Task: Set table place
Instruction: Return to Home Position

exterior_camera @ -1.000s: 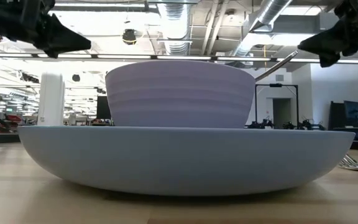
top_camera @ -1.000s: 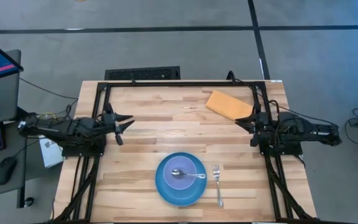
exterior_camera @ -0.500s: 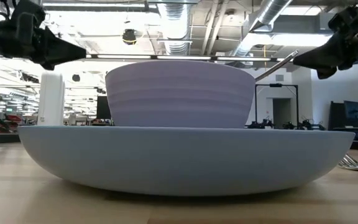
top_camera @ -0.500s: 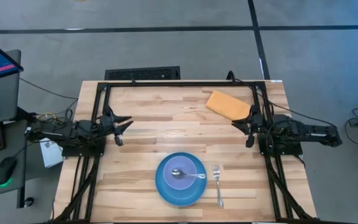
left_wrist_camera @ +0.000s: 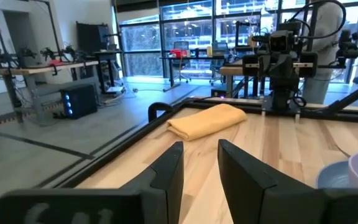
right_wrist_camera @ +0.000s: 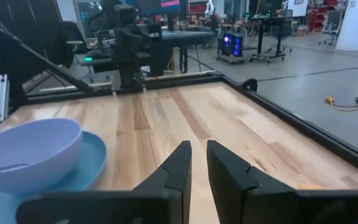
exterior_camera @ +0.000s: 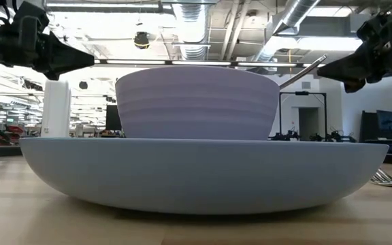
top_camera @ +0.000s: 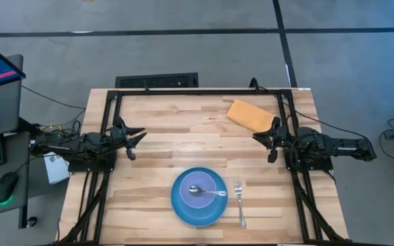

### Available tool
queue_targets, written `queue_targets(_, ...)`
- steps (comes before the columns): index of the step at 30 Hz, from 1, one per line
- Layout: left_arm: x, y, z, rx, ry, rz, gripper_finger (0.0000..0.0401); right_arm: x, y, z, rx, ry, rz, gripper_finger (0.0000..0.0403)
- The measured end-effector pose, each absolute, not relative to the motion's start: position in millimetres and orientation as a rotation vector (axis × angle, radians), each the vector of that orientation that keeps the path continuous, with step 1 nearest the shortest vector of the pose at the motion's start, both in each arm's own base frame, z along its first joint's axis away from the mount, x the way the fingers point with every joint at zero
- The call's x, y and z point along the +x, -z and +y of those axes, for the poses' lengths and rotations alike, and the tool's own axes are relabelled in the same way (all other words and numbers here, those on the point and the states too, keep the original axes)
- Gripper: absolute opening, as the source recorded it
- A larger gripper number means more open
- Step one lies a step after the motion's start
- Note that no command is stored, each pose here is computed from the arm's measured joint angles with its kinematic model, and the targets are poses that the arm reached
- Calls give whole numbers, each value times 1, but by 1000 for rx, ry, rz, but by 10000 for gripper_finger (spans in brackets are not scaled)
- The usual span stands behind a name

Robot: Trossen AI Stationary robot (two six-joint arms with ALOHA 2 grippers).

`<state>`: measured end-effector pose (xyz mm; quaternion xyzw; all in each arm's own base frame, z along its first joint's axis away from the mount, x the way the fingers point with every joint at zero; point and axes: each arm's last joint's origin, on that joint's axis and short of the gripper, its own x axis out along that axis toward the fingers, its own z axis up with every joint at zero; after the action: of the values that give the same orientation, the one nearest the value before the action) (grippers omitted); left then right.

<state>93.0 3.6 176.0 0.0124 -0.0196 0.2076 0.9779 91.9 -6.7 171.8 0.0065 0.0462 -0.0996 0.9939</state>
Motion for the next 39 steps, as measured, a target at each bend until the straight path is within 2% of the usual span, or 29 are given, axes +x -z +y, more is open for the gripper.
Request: queue_targets(39,93,-175,4,48,-415,-30,91,92,-171,-7,10,200,101,75)
